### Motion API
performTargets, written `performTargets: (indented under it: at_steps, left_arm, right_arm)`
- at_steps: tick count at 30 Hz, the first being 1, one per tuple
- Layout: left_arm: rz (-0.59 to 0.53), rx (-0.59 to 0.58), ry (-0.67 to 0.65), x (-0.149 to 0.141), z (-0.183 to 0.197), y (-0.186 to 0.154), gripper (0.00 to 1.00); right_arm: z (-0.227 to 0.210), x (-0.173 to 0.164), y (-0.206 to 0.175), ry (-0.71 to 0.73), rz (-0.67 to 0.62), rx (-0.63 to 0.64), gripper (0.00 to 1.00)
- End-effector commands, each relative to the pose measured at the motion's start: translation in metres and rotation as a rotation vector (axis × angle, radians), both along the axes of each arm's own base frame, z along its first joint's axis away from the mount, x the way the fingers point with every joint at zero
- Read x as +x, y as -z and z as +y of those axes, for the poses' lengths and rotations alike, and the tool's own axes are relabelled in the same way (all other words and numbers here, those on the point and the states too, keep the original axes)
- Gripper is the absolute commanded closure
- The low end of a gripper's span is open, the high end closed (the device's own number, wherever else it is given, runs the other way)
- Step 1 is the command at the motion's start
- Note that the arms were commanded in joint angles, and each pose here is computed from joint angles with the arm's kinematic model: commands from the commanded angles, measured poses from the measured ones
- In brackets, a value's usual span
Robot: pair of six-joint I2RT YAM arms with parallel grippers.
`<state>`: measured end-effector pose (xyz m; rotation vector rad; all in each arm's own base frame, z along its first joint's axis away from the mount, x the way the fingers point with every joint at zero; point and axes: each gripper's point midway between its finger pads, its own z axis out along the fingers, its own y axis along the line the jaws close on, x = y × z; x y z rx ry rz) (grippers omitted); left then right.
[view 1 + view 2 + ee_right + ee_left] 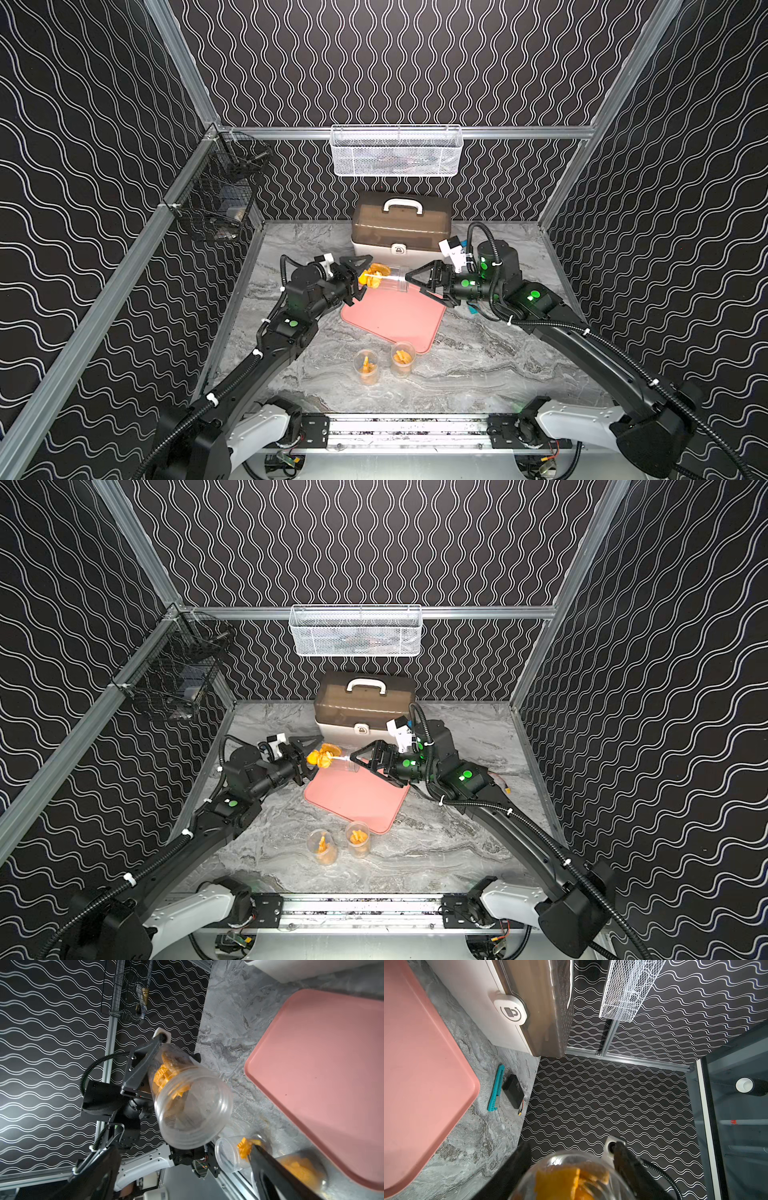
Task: Pour the cookies out of the jar
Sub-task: Unscrew the lid from the jar.
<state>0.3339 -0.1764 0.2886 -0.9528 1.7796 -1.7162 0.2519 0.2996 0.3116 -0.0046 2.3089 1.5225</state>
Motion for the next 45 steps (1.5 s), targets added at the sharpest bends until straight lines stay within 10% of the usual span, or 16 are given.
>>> performTargets:
  at_steps: [1,45]
  left_arm:
    - [-0.054,-0.035,0.017,-0.002,-0.002,-0.02,0.47]
    - [-0.056,-0.032,0.041,-0.006,-0.005,-0.025,0.44]
  right_arm:
    - [0.01,0.004,-0.01,0.01,0.075,0.09,0.0]
    - [0.023,0.026,-0.007,0.018,0.038,0.19,0.2]
